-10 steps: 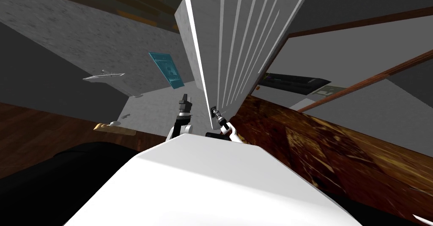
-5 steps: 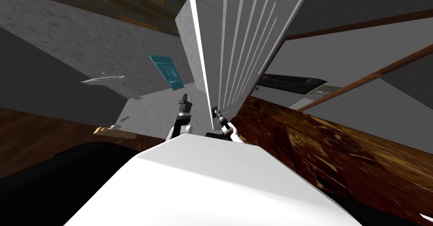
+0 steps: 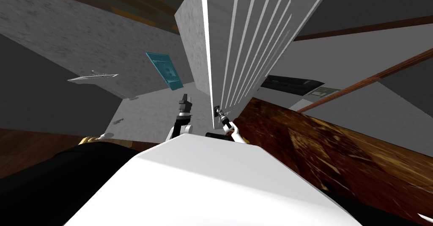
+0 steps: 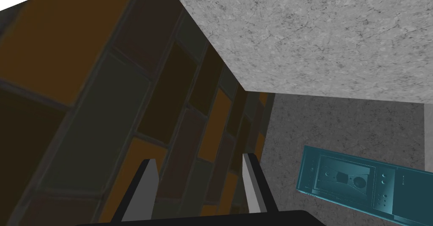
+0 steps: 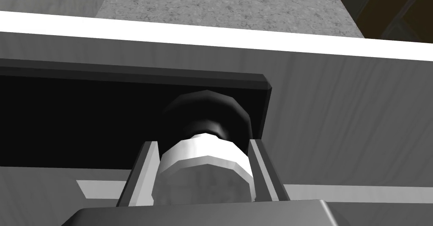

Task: Push the door open

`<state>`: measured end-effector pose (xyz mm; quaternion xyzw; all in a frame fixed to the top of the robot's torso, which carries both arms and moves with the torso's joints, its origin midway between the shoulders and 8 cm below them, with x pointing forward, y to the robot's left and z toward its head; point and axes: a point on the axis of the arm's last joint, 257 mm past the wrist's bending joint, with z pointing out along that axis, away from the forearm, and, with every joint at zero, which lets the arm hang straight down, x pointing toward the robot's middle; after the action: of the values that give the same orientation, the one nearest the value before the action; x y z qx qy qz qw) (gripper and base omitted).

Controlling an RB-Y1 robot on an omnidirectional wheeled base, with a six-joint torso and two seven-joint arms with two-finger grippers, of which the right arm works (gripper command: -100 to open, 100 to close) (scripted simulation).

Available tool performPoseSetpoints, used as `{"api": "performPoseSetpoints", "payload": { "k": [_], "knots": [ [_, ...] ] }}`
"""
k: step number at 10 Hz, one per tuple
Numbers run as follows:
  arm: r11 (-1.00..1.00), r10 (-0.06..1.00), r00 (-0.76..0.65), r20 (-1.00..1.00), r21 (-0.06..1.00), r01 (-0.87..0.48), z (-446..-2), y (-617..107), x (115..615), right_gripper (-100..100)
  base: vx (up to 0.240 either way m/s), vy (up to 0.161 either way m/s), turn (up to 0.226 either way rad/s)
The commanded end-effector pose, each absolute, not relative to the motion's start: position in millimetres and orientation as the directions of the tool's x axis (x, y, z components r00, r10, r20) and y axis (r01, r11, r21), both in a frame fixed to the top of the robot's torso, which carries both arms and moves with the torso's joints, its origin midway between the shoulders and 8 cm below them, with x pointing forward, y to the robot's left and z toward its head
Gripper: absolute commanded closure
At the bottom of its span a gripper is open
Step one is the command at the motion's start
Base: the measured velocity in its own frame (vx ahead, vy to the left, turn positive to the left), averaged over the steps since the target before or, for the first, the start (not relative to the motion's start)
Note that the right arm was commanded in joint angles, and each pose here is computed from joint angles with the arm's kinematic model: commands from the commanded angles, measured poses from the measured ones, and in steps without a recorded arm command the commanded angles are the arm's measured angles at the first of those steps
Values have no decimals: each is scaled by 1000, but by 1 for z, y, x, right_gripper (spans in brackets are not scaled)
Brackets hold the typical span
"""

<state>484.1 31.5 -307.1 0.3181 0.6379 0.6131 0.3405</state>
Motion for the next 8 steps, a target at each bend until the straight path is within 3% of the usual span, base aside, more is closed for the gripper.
{"api": "performPoseSetpoints", "payload": {
  "k": [1, 8],
  "knots": [
    [56, 840, -540, -55, 998, -14, -306, 18, 494, 100, 112, 148, -54],
    [62, 882, -467, -62, 998, -15, -305, -16, 517, 100, 86, 122, -59]
  ]
}}
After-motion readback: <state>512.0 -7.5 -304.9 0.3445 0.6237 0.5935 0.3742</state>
